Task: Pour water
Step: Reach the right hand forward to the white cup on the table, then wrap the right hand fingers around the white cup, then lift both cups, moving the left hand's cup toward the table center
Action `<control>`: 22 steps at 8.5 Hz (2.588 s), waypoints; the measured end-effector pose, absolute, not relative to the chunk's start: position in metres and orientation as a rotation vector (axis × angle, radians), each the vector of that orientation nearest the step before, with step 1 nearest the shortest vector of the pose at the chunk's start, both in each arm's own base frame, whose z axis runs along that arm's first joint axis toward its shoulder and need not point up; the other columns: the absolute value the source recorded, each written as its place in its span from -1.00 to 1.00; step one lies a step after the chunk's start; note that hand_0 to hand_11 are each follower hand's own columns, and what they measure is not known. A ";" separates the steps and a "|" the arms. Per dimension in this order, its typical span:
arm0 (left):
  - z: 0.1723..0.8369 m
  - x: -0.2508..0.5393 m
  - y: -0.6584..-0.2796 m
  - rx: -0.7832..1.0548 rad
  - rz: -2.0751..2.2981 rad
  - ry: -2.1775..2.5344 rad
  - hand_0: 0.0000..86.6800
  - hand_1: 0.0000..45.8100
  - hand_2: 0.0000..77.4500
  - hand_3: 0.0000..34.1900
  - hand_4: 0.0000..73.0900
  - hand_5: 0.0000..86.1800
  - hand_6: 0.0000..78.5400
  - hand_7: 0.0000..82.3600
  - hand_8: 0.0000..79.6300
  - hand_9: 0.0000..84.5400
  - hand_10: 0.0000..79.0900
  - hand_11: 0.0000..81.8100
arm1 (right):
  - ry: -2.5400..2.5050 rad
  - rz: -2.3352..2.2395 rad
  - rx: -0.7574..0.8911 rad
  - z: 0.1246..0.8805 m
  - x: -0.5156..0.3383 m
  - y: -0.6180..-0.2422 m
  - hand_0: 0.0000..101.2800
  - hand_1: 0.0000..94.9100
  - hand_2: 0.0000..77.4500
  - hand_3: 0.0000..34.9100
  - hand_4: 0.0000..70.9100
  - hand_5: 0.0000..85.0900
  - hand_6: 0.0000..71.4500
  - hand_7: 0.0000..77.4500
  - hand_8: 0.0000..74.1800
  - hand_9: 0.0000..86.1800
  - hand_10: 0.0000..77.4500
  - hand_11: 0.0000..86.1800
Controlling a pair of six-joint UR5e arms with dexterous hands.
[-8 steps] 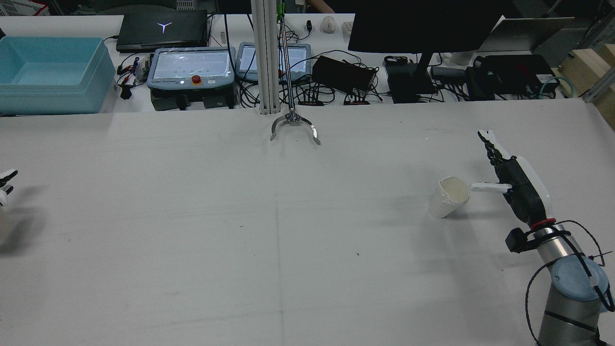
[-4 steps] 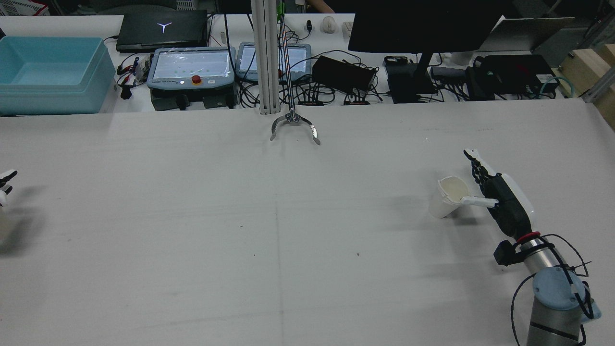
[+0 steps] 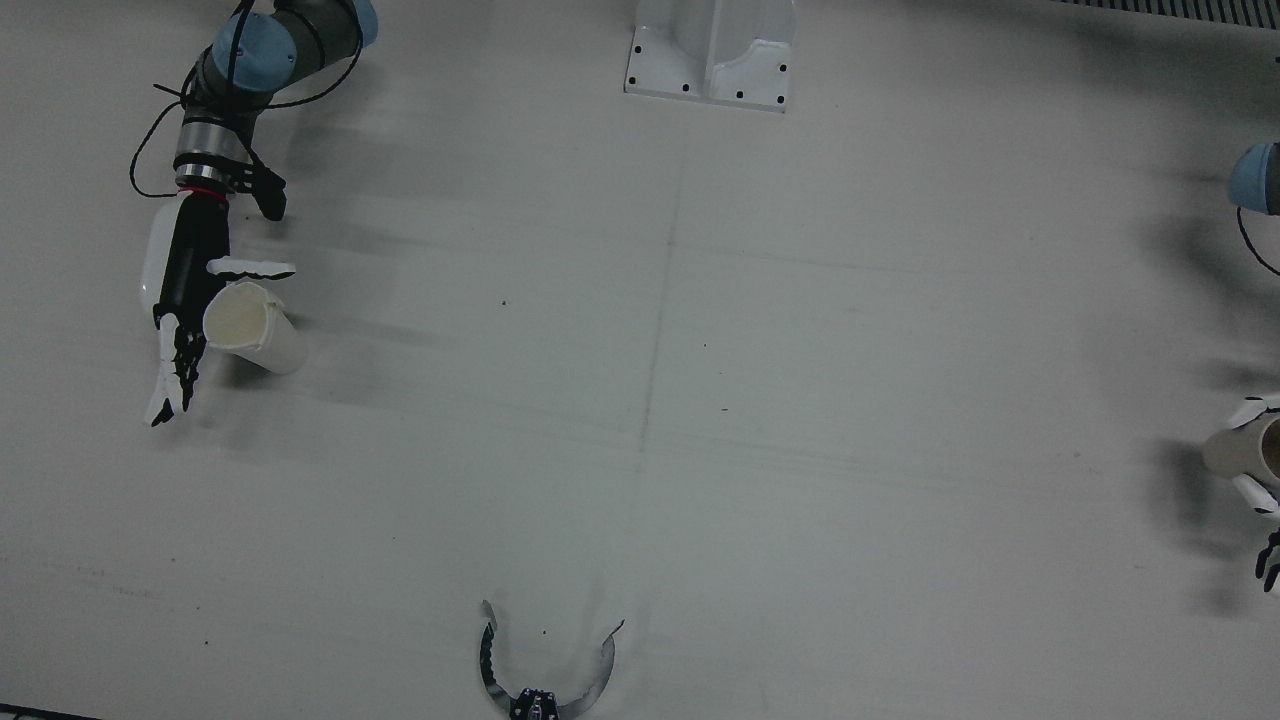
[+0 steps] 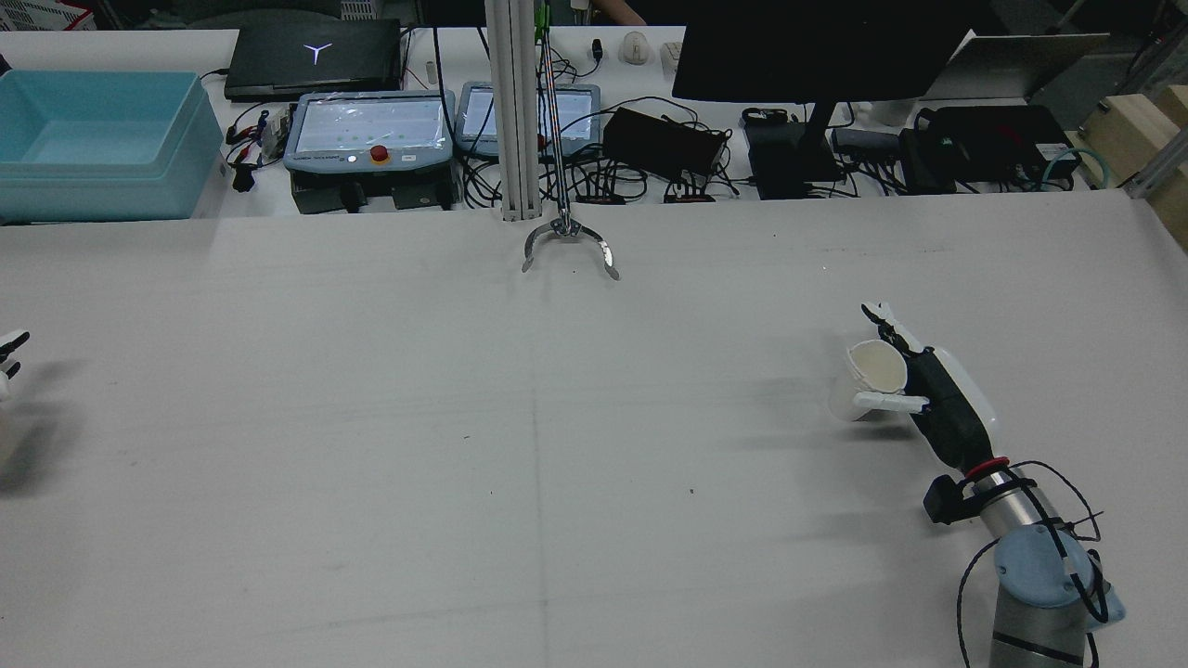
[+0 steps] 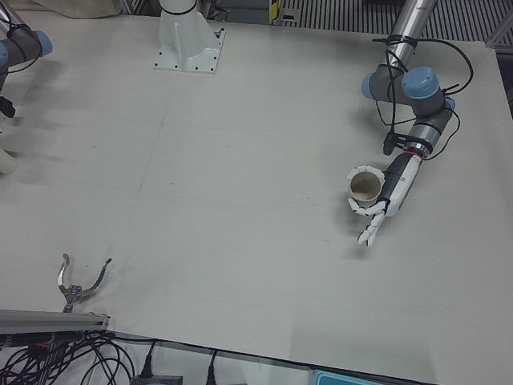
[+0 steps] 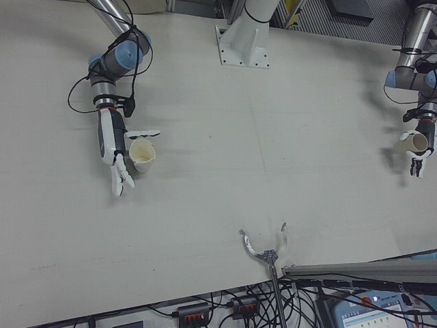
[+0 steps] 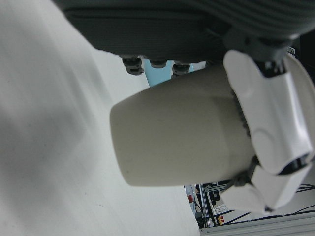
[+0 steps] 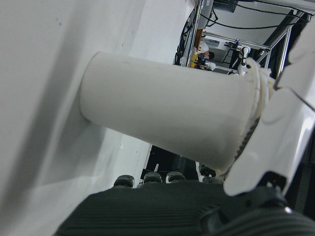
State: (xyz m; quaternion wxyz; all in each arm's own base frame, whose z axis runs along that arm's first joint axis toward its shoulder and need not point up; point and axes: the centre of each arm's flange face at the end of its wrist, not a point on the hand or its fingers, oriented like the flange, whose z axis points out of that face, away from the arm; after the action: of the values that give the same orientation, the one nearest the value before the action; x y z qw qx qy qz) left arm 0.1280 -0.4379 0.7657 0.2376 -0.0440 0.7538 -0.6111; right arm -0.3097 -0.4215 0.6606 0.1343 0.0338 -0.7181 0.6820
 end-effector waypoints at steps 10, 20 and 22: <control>0.776 0.123 -0.431 -0.121 -1.689 2.048 0.12 -0.52 0.07 -1.00 0.13 0.10 -0.89 -0.80 -1.00 -0.97 -0.93 -0.85 | -2.070 1.968 0.084 0.659 -0.322 -0.413 0.09 -0.51 -0.62 -0.98 -0.74 -0.64 -0.36 0.04 -0.65 -0.51 -0.97 -0.97; 0.722 0.165 -0.461 -0.187 -1.593 2.091 0.11 -0.55 0.07 -1.00 0.12 0.11 -0.89 -0.77 -1.00 -0.97 -0.92 -0.84 | -2.139 2.012 0.189 0.625 -0.273 -0.446 0.08 -0.76 -0.01 -0.98 -0.49 0.55 0.59 0.77 0.43 0.65 0.55 0.37; 0.655 0.228 -0.494 -0.277 -1.487 2.103 0.11 -0.55 0.07 -1.00 0.13 0.10 -0.86 -0.76 -1.00 -0.99 -0.92 -0.84 | -2.167 2.021 0.232 0.610 -0.253 -0.458 0.08 -0.76 0.04 -1.00 -0.48 0.54 0.59 0.77 0.43 0.54 0.49 0.39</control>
State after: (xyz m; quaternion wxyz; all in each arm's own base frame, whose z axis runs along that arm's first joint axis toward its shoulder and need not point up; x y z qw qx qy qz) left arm 0.2283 -0.4942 0.6545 0.2721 -0.1029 0.7812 -0.5524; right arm -0.2526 -0.4576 0.6105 0.0844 0.0779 -0.7264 0.6776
